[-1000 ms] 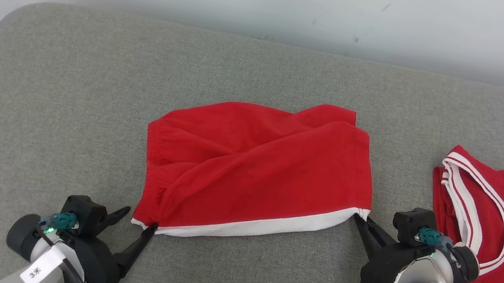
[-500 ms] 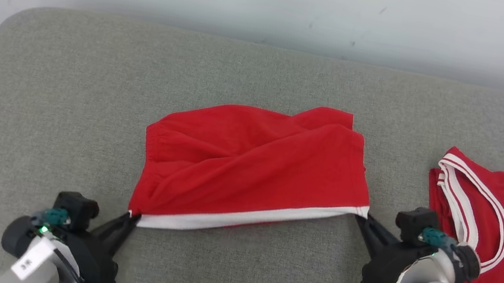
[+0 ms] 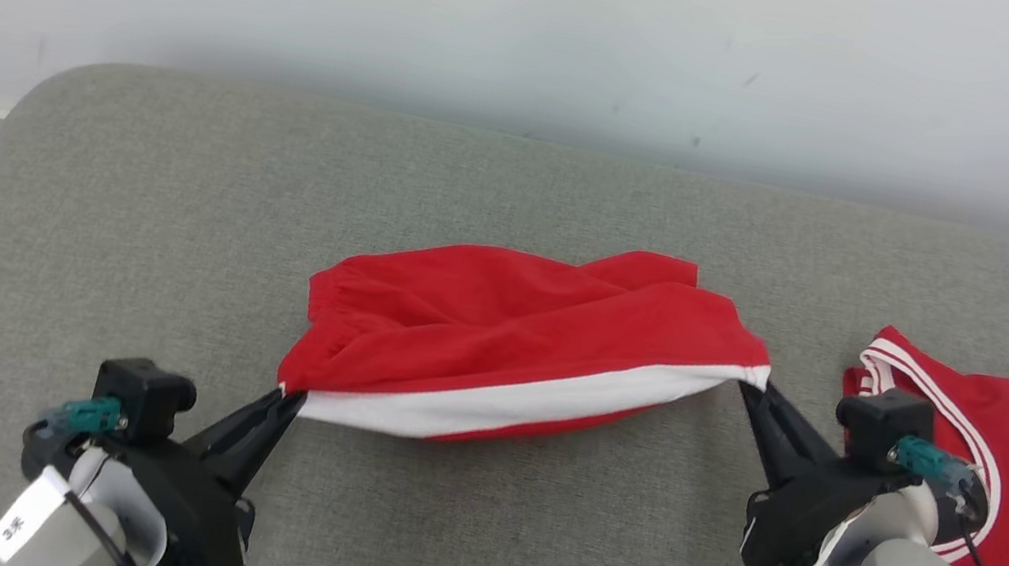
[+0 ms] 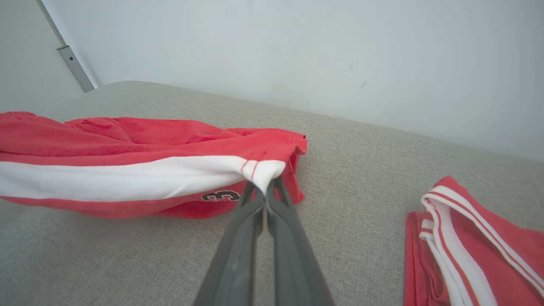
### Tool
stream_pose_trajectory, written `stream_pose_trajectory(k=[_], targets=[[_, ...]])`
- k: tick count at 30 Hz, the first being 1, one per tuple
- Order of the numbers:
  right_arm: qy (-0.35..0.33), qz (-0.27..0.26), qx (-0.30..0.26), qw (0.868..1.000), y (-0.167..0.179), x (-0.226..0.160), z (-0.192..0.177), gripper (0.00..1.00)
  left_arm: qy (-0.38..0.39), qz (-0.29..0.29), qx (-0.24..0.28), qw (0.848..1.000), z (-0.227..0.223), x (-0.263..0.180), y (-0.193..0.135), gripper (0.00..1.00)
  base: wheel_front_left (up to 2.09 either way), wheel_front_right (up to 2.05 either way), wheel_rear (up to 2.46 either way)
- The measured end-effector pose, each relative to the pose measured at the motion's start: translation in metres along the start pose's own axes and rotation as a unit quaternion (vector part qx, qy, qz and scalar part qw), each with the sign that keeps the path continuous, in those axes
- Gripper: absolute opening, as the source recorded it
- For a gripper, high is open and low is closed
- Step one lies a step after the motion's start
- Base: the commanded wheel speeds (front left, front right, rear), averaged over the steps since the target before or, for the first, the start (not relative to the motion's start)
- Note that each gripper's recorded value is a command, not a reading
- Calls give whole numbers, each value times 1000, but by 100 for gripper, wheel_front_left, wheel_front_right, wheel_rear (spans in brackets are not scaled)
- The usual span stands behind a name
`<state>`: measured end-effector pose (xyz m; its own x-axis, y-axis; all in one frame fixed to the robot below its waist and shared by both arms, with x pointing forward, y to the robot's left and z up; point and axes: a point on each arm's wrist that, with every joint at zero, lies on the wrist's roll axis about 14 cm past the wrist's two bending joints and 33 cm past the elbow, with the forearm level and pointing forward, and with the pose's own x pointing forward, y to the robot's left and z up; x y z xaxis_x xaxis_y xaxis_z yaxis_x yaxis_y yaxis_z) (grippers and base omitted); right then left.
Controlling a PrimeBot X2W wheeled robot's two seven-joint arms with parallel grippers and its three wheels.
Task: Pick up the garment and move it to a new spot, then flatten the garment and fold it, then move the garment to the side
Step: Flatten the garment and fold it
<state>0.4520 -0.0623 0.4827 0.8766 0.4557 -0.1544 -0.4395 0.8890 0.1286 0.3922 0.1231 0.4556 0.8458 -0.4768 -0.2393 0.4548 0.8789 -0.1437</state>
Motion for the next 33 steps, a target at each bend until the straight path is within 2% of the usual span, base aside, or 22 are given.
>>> stream_pose_trajectory(k=[4,8,11,14,17,20,21,24,26,28,30,33], targets=[[7,3,10,1000,1,-8,-6,0,6,-8,2,1000,-6,-5,-4,0,0,0,0],[50,2,13,999,-5,-18,-30,0,4,-23,-2,1000,-6,0,-13,0,0,0,0],[67,4,28,997,-6,-16,-35,0,2,-25,-18,1000,-5,4,-13,0,0,0,0],[80,8,33,996,-8,-7,-31,0,15,-26,-4,1000,-5,9,-4,0,0,0,0],[85,10,35,996,-13,12,-15,0,9,-20,19,1000,19,25,16,0,0,0,0],[79,8,32,996,-19,39,14,0,-12,-8,35,999,63,50,39,0,0,0,0],[58,8,41,997,-20,62,48,0,-22,6,58,998,95,65,59,0,0,0,0],[-29,-9,30,999,-29,96,142,0,-89,37,87,992,178,86,90,0,0,0,0],[-124,-27,36,991,-37,106,224,0,-159,40,106,981,247,94,93,0,0,0,0],[-202,-24,37,978,-35,106,282,0,-238,27,110,965,306,93,85,0,0,0,0],[-239,-9,26,971,-29,108,301,0,-284,14,116,952,334,91,80,0,0,0,0],[-234,15,-2,972,-23,124,279,0,-285,-3,122,951,316,99,82,0,0,0,0]])
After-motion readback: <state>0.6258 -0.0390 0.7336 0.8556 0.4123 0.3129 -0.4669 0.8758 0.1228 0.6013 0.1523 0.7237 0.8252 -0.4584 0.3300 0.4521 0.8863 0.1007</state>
